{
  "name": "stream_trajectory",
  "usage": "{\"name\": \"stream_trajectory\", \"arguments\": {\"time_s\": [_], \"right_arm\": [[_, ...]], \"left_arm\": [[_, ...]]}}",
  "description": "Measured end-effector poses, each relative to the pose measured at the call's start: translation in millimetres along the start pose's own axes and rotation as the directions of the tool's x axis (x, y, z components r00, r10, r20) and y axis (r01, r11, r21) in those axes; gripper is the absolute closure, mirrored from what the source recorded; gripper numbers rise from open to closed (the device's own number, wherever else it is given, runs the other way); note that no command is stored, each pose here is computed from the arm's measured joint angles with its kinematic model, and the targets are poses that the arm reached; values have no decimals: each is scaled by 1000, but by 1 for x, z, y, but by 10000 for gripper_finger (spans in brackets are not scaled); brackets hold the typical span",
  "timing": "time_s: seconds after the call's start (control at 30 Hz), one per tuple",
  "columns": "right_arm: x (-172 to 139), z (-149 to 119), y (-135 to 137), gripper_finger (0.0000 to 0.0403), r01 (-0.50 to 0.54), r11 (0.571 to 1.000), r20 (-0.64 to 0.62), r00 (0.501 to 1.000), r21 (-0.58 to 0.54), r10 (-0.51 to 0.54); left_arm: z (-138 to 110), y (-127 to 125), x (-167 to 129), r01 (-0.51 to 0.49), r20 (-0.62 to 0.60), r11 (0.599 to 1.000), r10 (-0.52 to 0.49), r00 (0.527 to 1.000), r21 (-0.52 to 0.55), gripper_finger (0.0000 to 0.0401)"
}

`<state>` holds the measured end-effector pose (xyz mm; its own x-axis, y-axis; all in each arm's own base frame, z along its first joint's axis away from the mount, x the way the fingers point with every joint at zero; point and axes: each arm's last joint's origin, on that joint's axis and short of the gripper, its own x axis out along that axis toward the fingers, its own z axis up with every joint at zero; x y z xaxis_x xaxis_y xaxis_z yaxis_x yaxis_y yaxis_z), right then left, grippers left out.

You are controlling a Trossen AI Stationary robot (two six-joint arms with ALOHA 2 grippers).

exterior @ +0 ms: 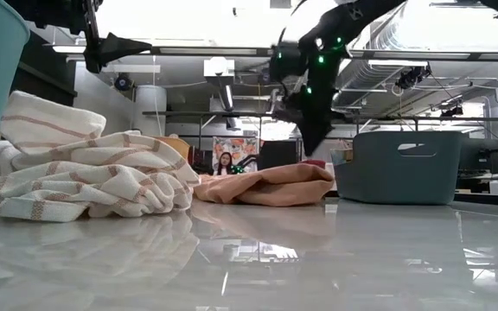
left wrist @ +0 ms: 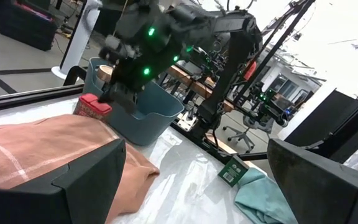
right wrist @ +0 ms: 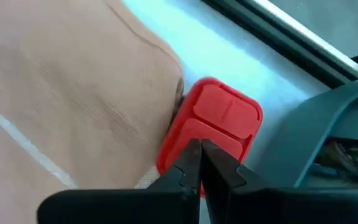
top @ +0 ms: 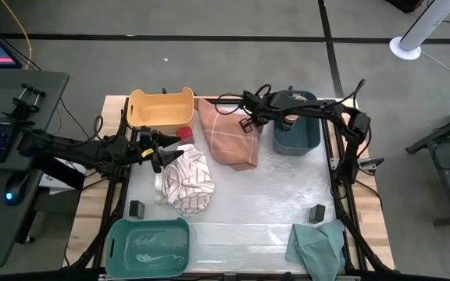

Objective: Sort spices by type
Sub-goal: Put the right red seasoning can into the yellow bin

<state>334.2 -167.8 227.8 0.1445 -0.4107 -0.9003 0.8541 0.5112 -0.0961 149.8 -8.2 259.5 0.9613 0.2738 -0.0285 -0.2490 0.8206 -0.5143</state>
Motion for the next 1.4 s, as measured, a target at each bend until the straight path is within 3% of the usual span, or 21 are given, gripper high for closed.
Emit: {"name": "stream_trajectory", "arguments": {"time_s": [0.13, 0.23, 0.37, 0.57, 0.73, 0.93, 1.27, 1.4], "right_arm": [[-22, 14, -5, 400, -55, 998, 72, 996, 36, 52], [-19, 18, -14, 372, -56, 995, 40, 998, 85, 53], [-10, 22, -28, 285, -101, 978, 1, 995, 184, 103], [-7, 24, -35, 122, -96, 976, 0, 995, 196, 98], [2, 23, -32, 46, -37, 975, -8, 999, 221, 40], [14, 22, -29, 34, -27, 970, -33, 999, 243, 36], [34, 16, -21, 34, -24, 957, -118, 991, 288, 60], [36, 15, -21, 39, -15, 951, -129, 990, 310, 57]], "left_arm": [[0, 0, 0, 0, 0, 1000, 0, 1000, 5, 23], [0, 0, 0, 0, 0, 1000, 0, 1000, 6, 23], [0, 0, 0, 0, 0, 1000, 0, 1000, 7, 23], [0, 0, 0, 1, 0, 1000, -1, 1000, 20, 23], [1, -1, 0, 7, 7, 1000, -7, 1000, 18, 23], [4, -2, -2, 25, 28, 1000, -25, 999, -9, 23], [30, -14, -9, 174, 275, 983, -152, 949, -59, 23], [39, -19, -10, 190, 300, 980, -164, 940, -62, 23]]}}
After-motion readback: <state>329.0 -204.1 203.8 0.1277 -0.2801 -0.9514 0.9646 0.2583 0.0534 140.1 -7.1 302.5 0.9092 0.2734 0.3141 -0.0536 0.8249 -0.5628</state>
